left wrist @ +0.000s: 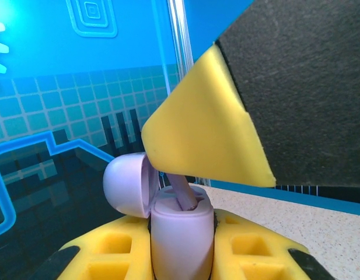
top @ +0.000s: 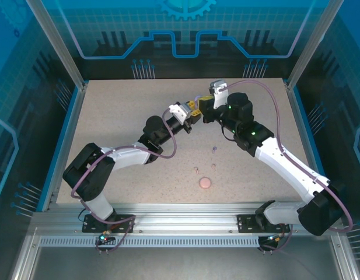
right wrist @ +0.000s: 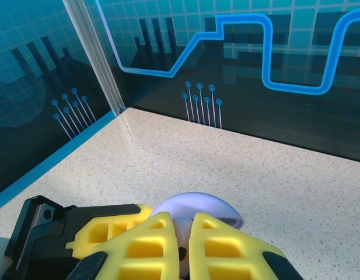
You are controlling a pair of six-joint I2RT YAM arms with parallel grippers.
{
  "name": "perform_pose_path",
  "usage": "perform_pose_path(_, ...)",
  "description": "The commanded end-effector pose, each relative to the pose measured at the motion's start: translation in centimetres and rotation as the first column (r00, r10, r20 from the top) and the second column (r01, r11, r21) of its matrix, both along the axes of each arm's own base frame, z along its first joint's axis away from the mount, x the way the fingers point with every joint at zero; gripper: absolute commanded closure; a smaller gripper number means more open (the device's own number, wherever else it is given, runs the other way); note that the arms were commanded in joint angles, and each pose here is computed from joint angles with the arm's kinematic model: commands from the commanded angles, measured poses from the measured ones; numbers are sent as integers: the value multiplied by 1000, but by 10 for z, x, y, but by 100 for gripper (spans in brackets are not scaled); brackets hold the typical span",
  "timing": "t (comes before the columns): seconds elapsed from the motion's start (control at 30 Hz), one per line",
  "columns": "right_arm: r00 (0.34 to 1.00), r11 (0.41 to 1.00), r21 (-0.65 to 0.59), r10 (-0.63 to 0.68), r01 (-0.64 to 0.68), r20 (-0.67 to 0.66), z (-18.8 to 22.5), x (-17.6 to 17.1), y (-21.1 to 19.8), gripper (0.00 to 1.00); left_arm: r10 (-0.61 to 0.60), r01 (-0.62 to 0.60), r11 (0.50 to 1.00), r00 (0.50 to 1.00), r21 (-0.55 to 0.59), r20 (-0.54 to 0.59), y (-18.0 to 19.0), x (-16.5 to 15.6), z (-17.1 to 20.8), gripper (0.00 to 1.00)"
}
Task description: Insert the wireless bluetooth earbuds into the charging case
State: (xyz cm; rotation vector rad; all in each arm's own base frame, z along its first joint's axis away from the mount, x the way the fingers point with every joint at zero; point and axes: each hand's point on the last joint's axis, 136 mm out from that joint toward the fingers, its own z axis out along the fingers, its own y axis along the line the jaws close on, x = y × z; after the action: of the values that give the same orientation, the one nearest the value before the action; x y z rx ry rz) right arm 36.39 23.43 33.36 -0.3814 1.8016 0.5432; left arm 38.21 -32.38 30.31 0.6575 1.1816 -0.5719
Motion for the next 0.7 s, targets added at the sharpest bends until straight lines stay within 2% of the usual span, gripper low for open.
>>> perform_pose_path(0.0, 993, 997, -69, -51, 43, -110, -40, -1, -16, 91, 4, 17, 990, 988, -136, 153, 14, -19, 63, 100)
perform_pose_path(0.67, 995, 995, 99, -4, 14, -100, -3, -13, -11, 91, -49, 88, 978, 978, -188, 201, 21, -45, 93, 100)
